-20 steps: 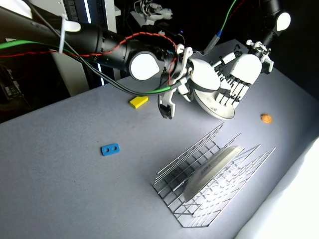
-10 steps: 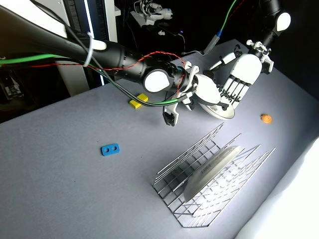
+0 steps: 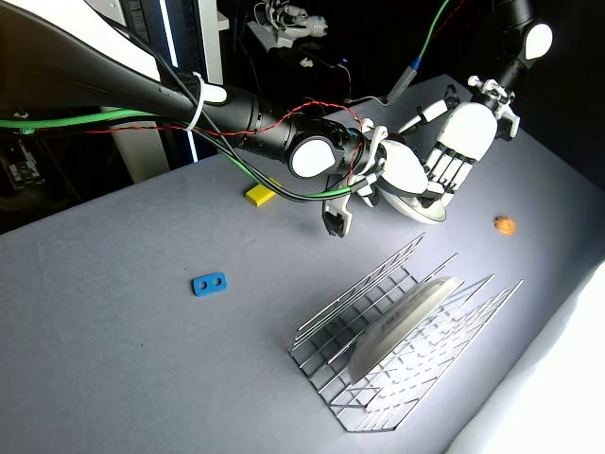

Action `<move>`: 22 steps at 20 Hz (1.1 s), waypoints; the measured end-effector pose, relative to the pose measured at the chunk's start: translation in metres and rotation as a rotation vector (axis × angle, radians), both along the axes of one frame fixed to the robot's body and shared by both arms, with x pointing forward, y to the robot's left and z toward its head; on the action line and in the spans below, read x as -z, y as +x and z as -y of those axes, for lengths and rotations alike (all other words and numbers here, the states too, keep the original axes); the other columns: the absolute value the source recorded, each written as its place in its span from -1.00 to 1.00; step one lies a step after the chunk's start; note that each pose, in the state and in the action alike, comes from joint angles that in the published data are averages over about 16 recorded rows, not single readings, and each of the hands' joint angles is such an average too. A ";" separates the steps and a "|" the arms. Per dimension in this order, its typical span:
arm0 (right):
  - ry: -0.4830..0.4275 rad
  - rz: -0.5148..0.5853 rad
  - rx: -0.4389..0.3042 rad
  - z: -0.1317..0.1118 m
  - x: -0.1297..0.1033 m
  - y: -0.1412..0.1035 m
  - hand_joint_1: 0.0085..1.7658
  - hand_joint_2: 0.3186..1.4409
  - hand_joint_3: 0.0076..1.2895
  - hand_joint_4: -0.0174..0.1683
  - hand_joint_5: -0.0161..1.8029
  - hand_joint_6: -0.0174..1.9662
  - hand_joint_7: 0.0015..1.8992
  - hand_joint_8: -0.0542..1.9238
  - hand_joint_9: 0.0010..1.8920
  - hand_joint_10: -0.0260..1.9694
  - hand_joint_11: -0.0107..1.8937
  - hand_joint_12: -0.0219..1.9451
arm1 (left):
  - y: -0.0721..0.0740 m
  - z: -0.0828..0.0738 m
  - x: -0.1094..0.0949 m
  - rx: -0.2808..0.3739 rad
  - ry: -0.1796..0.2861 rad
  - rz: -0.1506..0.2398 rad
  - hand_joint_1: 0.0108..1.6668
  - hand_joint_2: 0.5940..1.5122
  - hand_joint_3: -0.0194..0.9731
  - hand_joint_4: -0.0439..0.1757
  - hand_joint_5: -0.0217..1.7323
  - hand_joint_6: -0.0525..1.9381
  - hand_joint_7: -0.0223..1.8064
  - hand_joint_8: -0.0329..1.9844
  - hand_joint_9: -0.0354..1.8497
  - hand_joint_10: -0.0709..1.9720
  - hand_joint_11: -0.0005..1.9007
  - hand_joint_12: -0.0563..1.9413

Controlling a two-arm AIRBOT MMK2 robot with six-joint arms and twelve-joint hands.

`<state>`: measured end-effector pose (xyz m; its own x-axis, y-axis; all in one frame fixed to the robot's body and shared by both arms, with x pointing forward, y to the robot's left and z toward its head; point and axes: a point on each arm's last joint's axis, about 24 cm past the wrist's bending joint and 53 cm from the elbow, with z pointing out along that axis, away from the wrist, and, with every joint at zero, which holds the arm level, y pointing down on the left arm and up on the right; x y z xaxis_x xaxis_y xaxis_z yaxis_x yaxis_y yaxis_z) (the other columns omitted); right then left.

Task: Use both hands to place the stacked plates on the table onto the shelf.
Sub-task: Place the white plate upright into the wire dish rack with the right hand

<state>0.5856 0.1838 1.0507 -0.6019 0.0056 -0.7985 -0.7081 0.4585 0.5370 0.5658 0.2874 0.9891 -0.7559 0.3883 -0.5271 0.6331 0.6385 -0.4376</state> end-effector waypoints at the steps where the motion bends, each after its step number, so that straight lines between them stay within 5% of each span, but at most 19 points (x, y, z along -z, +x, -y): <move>1: 0.005 0.003 -0.001 0.000 -0.001 0.000 0.52 0.22 -0.99 -0.84 -0.31 -0.74 -0.35 -0.74 -0.35 -0.79 -0.59 0.03 | 0.000 0.000 0.000 0.001 0.000 0.000 -1.00 0.10 -0.93 -0.69 -0.99 -0.98 -0.97 -0.98 -0.98 -0.98 -0.98 -0.92; 11: 0.038 0.014 -0.011 0.008 -0.018 -0.005 0.46 0.13 -0.99 -0.89 -0.10 -0.37 -0.10 -0.35 -0.07 -0.35 -0.11 0.00 | 0.014 0.010 -0.021 -0.006 -0.041 0.027 -0.99 0.11 -0.93 -0.64 -0.98 -0.96 -0.96 -0.97 -0.96 -0.97 -0.98 -0.94; 22: 0.037 -0.016 0.030 0.045 -0.065 -0.005 0.50 0.13 -0.99 -0.86 0.00 -0.22 0.03 -0.23 0.07 -0.08 0.00 0.05 | 0.047 0.006 -0.094 -0.094 -0.143 0.118 -0.99 0.12 -0.93 -0.56 -0.97 -0.93 -0.96 -0.97 -0.95 -0.93 -0.98 -0.94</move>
